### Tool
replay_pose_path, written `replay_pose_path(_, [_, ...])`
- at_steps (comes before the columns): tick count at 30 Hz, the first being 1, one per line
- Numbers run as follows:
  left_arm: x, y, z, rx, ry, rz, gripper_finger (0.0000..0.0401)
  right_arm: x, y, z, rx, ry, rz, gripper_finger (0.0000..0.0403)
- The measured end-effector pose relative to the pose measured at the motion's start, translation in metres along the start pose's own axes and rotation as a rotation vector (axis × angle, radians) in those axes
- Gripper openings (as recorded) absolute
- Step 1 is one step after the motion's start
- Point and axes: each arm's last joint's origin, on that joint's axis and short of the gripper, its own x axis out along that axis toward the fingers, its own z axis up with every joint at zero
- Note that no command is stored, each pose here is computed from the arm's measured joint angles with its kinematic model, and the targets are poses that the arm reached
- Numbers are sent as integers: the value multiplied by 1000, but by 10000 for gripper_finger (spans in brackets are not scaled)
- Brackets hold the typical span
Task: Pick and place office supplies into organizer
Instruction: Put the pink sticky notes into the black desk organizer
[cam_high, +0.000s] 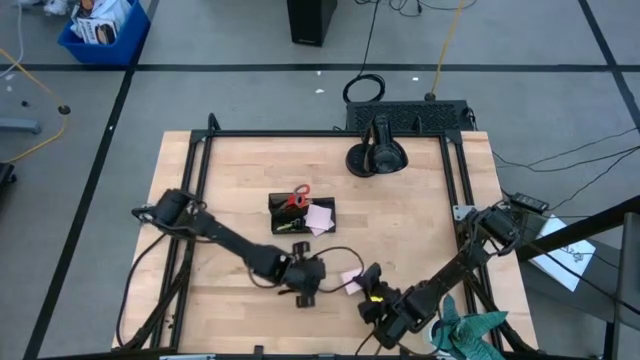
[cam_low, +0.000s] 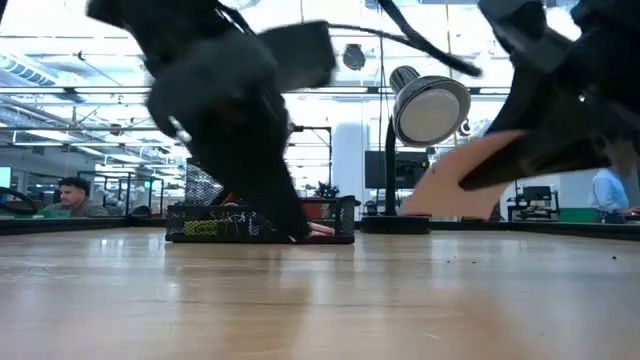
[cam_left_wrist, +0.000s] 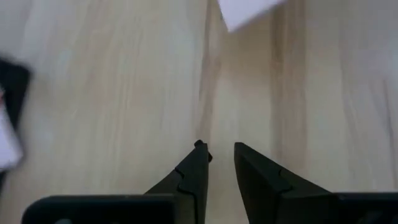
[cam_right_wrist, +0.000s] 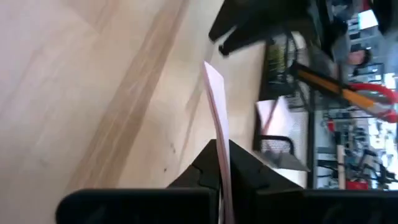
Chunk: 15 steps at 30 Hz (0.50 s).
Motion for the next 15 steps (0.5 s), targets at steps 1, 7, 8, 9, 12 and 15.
replay_pose_path(1, [-7,-5,-3,-1,13,13,85,0,-1,1,0,-1,-21,2])
replay_pose_path(7, [-32,-49,-26,43,-23,22,85,12,-18,4,-5,23,-177,2])
replay_pose_path(8, [-36,-56,-28,41,-43,19,85,17,-22,5,-13,29,-178,1])
replay_pose_path(9, [-39,-62,-30,36,-62,17,85,22,-26,6,-12,32,-182,1])
replay_pose_path(12, [-47,-78,-42,34,-94,32,85,37,-39,10,-6,43,-206,1])
replay_pose_path(15, [-55,-93,-52,62,-118,18,85,55,-56,11,5,70,-263,1])
